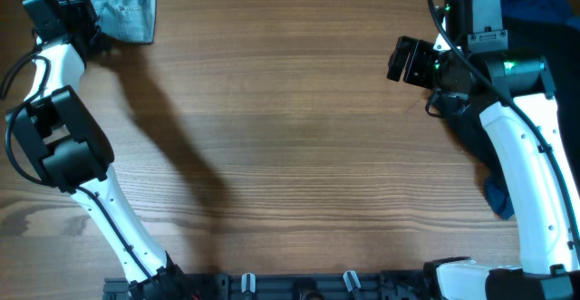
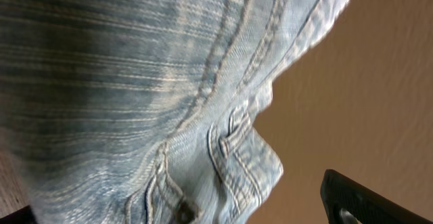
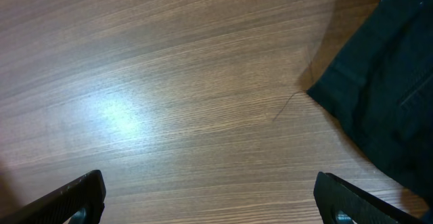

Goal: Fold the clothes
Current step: 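Lower the bundle at the upper-left corner and release it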

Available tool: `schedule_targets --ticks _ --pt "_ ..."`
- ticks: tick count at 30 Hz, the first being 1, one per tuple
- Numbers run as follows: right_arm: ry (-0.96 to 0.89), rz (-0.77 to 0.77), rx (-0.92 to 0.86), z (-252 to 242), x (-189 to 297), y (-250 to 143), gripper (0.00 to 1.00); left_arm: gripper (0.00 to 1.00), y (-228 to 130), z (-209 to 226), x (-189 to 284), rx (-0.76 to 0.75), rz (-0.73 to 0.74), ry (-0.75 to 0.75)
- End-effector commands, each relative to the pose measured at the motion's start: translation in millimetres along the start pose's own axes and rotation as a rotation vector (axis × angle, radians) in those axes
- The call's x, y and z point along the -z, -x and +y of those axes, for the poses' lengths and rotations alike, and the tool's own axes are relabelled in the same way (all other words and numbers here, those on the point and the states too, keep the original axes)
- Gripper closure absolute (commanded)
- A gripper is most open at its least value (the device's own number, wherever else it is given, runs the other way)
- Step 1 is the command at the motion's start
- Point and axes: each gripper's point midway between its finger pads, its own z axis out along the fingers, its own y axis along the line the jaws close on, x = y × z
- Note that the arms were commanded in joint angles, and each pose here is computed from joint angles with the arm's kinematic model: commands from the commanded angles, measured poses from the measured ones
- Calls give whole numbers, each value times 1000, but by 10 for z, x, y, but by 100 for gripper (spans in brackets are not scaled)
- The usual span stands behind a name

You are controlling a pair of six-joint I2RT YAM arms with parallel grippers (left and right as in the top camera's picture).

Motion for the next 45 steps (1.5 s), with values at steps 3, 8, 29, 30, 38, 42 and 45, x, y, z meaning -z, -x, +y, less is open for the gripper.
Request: schedule_targets --ticks 3,8,29,30,38,42,45 --pt "14 9 9 28 21 -9 0 0 -102 -380 379 -165 36 -30" --pt "18 0 10 36 21 13 0 0 63 -398 731 -179 -95 76" --pt "45 -70 13 104 28 183 0 96 182 -1598 2055 -939 -451 -2" --pt "48 -78 13 112 30 203 0 96 206 -1642 2051 -939 -474 -14" --pt "50 -81 12 116 31 210 0 96 514 -1402 1583 -1266 -556 154" --pt "48 -77 12 112 30 202 0 96 594 -1245 1286 -1299 -550 169" --pt "49 -79 12 114 30 206 0 96 637 -1190 1093 -1300 -564 148"
